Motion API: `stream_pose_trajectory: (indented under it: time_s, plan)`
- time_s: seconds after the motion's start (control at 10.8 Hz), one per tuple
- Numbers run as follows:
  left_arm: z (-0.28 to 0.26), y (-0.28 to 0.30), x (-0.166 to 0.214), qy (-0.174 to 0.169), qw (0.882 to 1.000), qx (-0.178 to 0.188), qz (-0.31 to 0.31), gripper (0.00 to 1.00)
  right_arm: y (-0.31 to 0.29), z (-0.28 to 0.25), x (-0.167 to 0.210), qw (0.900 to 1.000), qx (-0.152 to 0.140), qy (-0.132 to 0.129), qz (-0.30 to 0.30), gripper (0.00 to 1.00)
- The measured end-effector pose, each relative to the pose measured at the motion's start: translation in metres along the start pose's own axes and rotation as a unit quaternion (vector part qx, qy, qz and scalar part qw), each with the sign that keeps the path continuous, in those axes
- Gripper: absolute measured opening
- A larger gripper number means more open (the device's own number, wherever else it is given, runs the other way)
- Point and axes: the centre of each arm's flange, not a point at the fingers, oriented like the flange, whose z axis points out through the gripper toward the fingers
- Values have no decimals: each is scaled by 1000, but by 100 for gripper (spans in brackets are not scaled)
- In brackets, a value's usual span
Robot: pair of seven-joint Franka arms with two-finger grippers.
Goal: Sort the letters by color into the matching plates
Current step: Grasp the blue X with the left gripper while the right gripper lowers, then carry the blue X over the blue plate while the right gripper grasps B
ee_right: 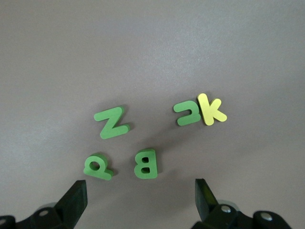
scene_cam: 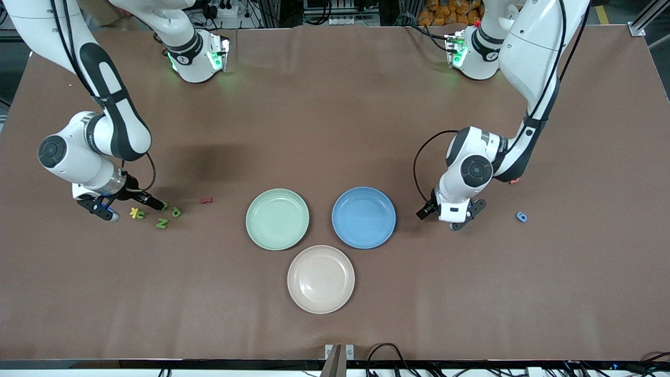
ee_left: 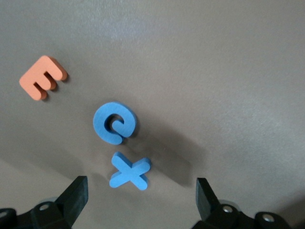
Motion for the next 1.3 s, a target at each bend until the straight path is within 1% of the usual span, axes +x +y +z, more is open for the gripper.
stream_pose_trajectory:
  time_s: [0.74, 0.84, 1.12, 1.21, 1.3]
  plan:
    - [11, 0, 4, 2, 1000, -5, -2, 100, 4, 35, -8, 1000, -11, -5, -1, 100]
    - [10, 0, 5, 2, 1000, -6, -3, 96, 5, 39, -9, 1000, -12, -6, -1, 100]
    - [2, 2, 9, 7, 1000, -11, -5, 53, 6, 48, -10, 1000, -15, -7, 0, 100]
    - [0, 2, 9, 8, 1000, -12, -5, 37, 7, 50, -10, 1000, -16, -8, 0, 100]
    - [0, 2, 9, 8, 1000, -12, -5, 35, 8, 52, -11, 1000, -16, -7, 0, 100]
